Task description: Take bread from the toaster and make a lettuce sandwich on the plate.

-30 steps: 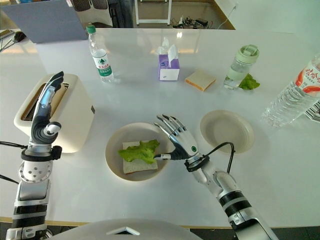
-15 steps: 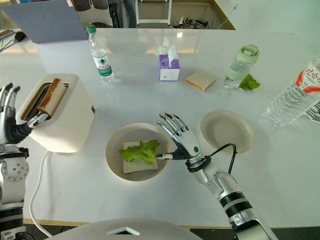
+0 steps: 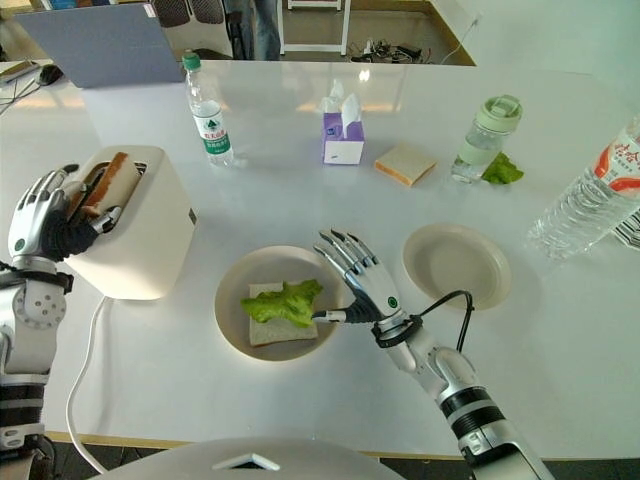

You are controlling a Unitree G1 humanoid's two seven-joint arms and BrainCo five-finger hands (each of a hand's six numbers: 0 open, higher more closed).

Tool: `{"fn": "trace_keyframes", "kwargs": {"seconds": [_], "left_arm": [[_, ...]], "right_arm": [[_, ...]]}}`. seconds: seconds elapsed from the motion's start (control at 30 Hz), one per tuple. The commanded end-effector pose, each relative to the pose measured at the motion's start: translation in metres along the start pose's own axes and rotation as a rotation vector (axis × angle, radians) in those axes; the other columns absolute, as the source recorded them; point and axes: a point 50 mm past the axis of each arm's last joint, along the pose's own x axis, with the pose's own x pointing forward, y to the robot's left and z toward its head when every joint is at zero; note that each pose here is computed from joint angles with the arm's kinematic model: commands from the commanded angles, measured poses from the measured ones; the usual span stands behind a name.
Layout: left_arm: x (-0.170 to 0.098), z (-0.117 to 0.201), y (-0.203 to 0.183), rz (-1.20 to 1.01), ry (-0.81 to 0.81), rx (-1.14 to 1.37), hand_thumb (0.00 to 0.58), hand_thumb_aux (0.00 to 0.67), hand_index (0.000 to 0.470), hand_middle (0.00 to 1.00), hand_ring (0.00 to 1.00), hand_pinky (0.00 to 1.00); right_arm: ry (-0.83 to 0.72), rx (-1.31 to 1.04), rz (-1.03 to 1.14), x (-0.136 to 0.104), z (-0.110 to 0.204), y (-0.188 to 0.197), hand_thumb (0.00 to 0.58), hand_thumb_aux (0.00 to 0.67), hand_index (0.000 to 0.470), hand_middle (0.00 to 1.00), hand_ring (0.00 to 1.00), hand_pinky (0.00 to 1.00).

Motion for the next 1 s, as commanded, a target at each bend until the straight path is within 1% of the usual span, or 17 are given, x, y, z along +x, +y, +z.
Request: {"fn": "trace_keyframes", "kwargs": {"seconds": [0.03, 0.07, 0.13, 0.17, 0.23, 0.37, 0.43, 0.5, 0.53, 0.6, 0.7, 0.77, 0.83, 0.93, 1.0], "left_arm": [[-0.006, -0.004, -0.011, -0.123, -0.011, 0.063, 0.580, 0.670, 0.470, 0.51, 0.51, 0.51], [-0.006, -0.001, -0.013, -0.133, -0.034, 0.074, 0.580, 0.670, 0.470, 0.69, 0.69, 0.69], [-0.007, 0.004, -0.015, -0.130, -0.078, 0.072, 0.580, 0.670, 0.470, 0.94, 0.94, 0.94], [-0.008, 0.006, -0.016, -0.119, -0.093, 0.058, 0.580, 0.670, 0.470, 1.00, 1.00, 1.00], [-0.006, 0.011, -0.011, -0.010, -0.112, 0.003, 0.580, 0.670, 0.470, 1.00, 1.00, 1.00], [0.007, 0.020, 0.020, 0.430, -0.125, -0.129, 0.580, 0.670, 0.470, 1.00, 1.00, 1.00], [0.007, 0.032, 0.035, 0.634, -0.191, -0.251, 0.580, 0.670, 0.470, 1.00, 1.00, 1.00], [0.005, 0.047, 0.042, 0.724, -0.282, -0.409, 0.580, 0.670, 0.470, 1.00, 1.00, 1.00], [0.003, 0.056, 0.042, 0.708, -0.341, -0.504, 0.580, 0.670, 0.470, 1.00, 1.00, 1.00], [-0.001, 0.073, 0.037, 0.601, -0.454, -0.692, 0.580, 0.670, 0.470, 1.00, 1.00, 1.00], [-0.006, 0.087, 0.020, 0.389, -0.529, -0.855, 0.580, 0.670, 0.470, 1.00, 1.00, 1.00], [-0.012, 0.093, 0.007, 0.234, -0.540, -0.937, 0.580, 0.670, 0.470, 1.00, 1.00, 1.00], [-0.020, 0.102, -0.013, 0.067, -0.518, -1.039, 0.580, 0.670, 0.470, 1.00, 1.00, 1.00], [-0.033, 0.114, -0.046, -0.147, -0.450, -1.160, 0.580, 0.670, 0.470, 1.00, 1.00, 1.00], [-0.042, 0.123, -0.065, -0.260, -0.396, -1.237, 0.580, 0.670, 0.470, 1.00, 1.00, 1.00]], "right_arm": [[0.026, 0.014, 0.020, -0.007, 0.000, 0.001, 0.000, 0.000, 0.000, 0.00, 0.00, 0.00], [0.030, 0.016, 0.021, -0.008, 0.001, 0.002, 0.000, 0.000, 0.000, 0.00, 0.00, 0.00], [0.033, 0.018, 0.022, -0.009, 0.001, 0.002, 0.000, 0.000, 0.000, 0.00, 0.00, 0.00], [0.034, 0.018, 0.021, -0.009, 0.001, 0.002, 0.000, 0.000, 0.000, 0.00, 0.00, 0.00], [0.035, 0.018, 0.009, -0.008, 0.001, 0.001, 0.000, 0.000, 0.000, 0.00, 0.00, 0.00], [0.031, 0.014, -0.024, -0.005, 0.001, -0.001, 0.000, 0.000, 0.000, 0.00, 0.00, 0.00], [0.026, 0.009, -0.084, -0.001, 0.002, -0.006, 0.000, 0.000, 0.000, 0.00, 0.00, 0.00], [0.020, 0.005, -0.162, 0.003, 0.002, -0.014, 0.000, 0.000, 0.000, 0.00, 0.00, 0.00], [0.016, 0.006, -0.201, 0.005, 0.003, -0.018, 0.000, 0.000, 0.000, 0.00, 0.00, 0.00], [-0.005, 0.018, -0.264, 0.008, 0.005, -0.026, 0.000, 0.000, 0.000, 0.00, 0.00, 0.00], [-0.042, 0.049, -0.311, 0.011, 0.009, -0.032, 0.000, 0.000, 0.000, 0.00, 0.00, 0.00], [-0.088, 0.086, -0.316, 0.013, 0.014, -0.036, 0.000, 0.000, 0.000, 0.00, 0.00, 0.00], [-0.159, 0.159, -0.319, 0.013, 0.024, -0.041, 0.000, 0.000, 0.000, 0.00, 0.00, 0.00], [-0.274, 0.252, -0.302, 0.011, 0.041, -0.047, 0.000, 0.000, 0.000, 0.00, 0.00, 0.00], [-0.333, 0.275, -0.251, 0.010, 0.049, -0.046, 0.000, 0.000, 0.000, 0.00, 0.00, 0.00]]}}
